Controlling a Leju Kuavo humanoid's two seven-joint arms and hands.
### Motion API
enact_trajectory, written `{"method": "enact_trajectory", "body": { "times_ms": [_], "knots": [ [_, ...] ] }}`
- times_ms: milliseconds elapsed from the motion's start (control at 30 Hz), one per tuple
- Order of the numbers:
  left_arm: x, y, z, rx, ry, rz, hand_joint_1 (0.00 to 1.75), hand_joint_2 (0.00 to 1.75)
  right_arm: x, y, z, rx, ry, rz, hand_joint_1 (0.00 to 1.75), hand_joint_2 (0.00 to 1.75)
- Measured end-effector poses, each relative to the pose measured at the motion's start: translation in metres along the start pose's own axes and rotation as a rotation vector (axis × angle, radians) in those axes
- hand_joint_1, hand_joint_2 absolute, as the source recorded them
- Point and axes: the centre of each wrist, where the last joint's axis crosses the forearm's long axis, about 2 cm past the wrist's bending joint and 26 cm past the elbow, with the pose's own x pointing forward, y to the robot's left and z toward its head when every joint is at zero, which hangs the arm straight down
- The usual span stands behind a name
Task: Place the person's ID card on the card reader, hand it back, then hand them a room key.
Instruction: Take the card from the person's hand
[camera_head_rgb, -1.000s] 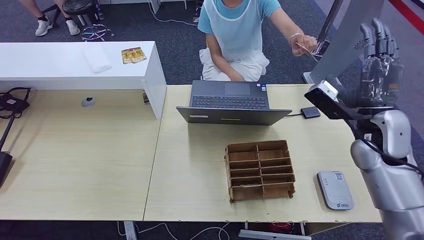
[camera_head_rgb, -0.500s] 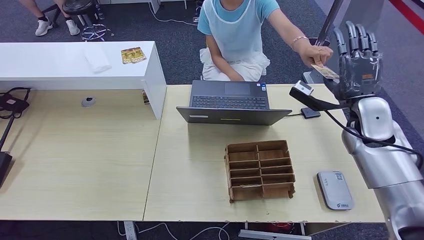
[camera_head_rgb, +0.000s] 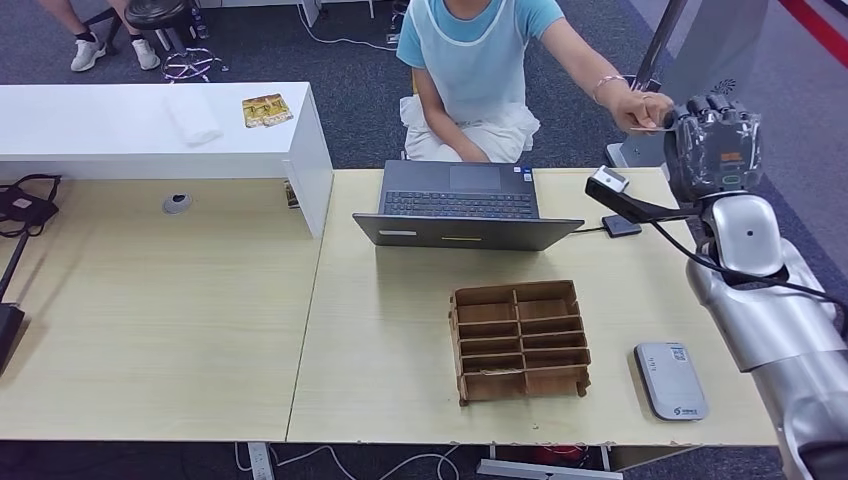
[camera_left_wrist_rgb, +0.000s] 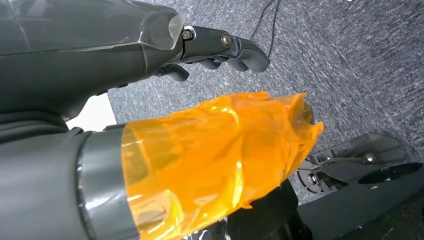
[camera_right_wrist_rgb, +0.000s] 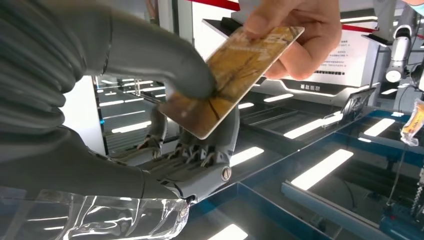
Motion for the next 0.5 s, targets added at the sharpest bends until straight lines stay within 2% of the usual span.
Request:
{"method": "enact_trajectory", "body": {
  "times_ms": [300, 400, 500],
  "knots": [
    [0.000, 0.000, 0.000, 0.001, -0.002, -0.008, 0.00, 0.00, -0.012, 0.006, 0.008, 0.018, 0.036, -0.056, 1.75, 1.75],
    [0.000, 0.000, 0.000, 0.000, -0.001, -0.004, 0.00, 0.00, -0.015, 0.008, 0.013, 0.038, 0.075, -0.184, 1.75, 1.75],
    [-0.001, 0.000, 0.000, -0.001, -0.001, 0.006, 0.00, 0.00, -0.018, 0.007, 0.017, 0.071, 0.127, -0.382, 1.75, 1.75]
  ]
}}
